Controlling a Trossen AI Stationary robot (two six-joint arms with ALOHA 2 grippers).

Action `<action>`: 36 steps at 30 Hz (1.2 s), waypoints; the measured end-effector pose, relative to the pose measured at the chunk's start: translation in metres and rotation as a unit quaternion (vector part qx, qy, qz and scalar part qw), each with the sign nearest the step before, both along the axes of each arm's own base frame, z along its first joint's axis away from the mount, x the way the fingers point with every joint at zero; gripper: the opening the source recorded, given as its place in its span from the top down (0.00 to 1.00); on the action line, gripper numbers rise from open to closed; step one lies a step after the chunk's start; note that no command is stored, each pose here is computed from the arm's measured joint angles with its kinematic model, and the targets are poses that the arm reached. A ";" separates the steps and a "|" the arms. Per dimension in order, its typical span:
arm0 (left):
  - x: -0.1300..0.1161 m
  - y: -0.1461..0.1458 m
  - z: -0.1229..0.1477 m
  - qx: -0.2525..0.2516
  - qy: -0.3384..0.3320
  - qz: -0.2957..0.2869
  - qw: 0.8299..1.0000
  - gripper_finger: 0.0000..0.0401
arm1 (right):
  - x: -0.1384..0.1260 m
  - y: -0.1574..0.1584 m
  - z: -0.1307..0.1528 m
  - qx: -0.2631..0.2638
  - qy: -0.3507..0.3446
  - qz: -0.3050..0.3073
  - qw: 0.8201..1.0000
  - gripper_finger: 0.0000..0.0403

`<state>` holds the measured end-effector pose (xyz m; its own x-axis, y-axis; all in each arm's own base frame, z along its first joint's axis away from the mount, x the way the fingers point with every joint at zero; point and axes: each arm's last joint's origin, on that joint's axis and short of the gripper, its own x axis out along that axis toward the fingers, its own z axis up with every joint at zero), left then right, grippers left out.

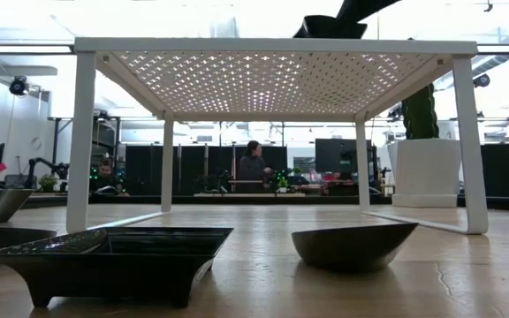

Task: Pick & Place Mini shaped plates
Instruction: Stack the distorted square plate on the other distorted square plate on the shelf

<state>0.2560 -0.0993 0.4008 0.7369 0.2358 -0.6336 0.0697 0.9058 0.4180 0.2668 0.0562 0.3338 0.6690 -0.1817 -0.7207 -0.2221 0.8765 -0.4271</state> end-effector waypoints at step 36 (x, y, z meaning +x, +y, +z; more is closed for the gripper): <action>-0.001 -0.002 -0.001 -0.007 0.000 0.006 1.000 0.57 | -0.002 0.003 -0.022 0.021 0.000 -0.018 1.000 0.74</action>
<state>0.2547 -0.1012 0.4000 0.7341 0.2352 -0.6370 0.0591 0.9124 0.4050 0.2652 0.0596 0.3123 0.6622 -0.1754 -0.7285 -0.1894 0.9015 -0.3892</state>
